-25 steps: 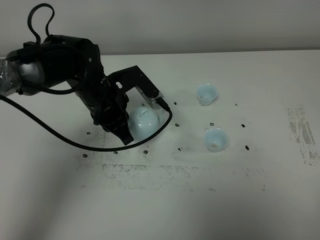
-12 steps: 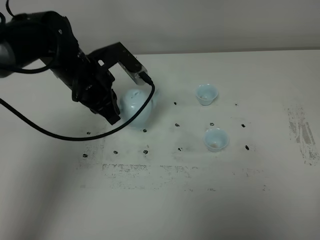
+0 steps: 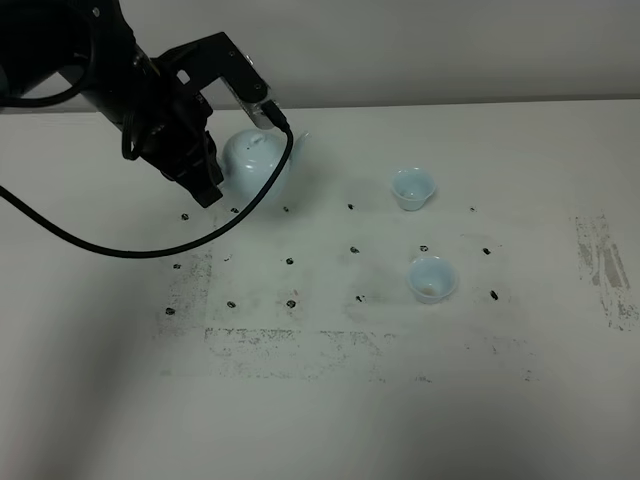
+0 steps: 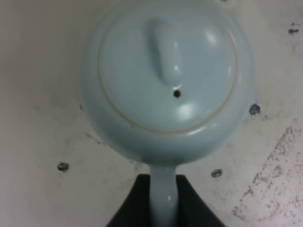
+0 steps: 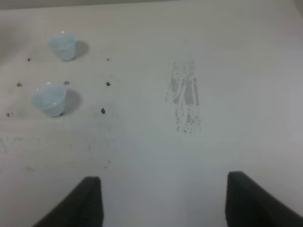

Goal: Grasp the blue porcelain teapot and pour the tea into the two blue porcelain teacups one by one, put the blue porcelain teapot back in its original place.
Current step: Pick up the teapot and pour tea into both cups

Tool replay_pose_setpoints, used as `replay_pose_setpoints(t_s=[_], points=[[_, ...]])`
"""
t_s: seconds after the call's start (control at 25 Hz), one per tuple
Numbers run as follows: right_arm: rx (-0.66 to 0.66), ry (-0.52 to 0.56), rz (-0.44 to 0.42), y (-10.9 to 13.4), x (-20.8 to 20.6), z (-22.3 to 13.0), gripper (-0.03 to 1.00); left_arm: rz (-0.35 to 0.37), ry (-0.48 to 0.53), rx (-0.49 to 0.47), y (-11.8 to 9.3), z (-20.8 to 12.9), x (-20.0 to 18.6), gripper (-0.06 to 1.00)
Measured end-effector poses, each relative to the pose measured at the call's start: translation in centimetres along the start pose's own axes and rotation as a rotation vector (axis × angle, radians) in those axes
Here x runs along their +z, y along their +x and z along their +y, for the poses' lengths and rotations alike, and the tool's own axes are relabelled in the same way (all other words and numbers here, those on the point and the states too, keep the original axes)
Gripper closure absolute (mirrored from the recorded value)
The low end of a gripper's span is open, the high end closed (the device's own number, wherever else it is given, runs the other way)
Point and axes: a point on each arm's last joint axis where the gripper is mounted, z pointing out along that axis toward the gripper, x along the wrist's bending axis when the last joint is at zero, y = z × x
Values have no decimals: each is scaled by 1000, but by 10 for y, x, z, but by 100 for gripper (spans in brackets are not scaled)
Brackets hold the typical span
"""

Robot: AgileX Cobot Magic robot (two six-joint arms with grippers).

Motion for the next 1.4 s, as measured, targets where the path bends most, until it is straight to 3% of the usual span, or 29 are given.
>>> replay_pose_setpoints(t_s=[0.28,0.96,1.4], points=[[0,0,0,0,0,0,43,0,-8,65,13,14,1,89],[0,0,0,0,0,0,43,-6,-28,329,36,33,33,89],[0,0,0,0,0,0,43,-63,-68,339,26,50,52,89]])
